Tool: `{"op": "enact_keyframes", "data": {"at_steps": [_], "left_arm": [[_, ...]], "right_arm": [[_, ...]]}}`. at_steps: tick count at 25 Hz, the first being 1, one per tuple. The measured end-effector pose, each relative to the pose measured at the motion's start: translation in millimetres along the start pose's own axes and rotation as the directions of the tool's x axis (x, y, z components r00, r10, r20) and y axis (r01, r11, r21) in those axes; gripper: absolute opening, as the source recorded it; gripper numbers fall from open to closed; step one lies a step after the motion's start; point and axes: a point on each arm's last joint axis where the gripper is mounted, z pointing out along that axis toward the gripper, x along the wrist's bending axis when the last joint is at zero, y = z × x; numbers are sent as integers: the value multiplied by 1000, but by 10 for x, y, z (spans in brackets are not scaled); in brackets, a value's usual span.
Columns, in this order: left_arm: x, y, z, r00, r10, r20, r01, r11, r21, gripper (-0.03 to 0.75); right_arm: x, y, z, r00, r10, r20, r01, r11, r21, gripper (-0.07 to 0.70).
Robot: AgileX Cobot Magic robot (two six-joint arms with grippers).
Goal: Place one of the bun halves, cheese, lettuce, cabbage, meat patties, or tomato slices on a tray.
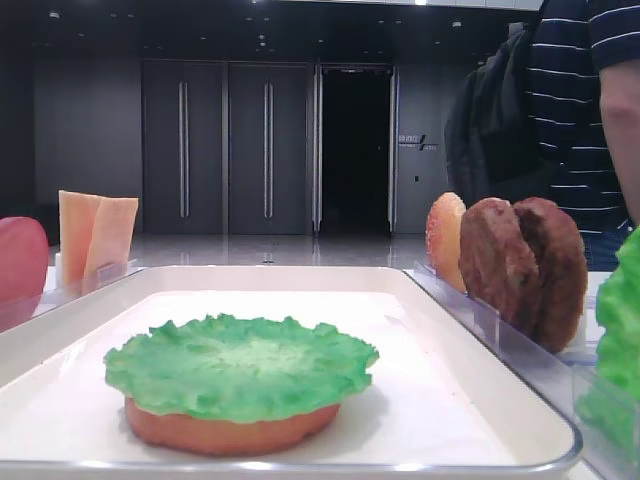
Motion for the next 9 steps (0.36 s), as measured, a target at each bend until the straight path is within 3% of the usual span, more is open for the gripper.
{"op": "enact_keyframes", "data": {"at_steps": [9], "left_arm": [[0, 0, 0, 1000, 0, 0, 0, 1000, 0, 391]], "right_arm": [[0, -1, 0, 1000, 0, 0, 0, 1000, 1, 535]]}}
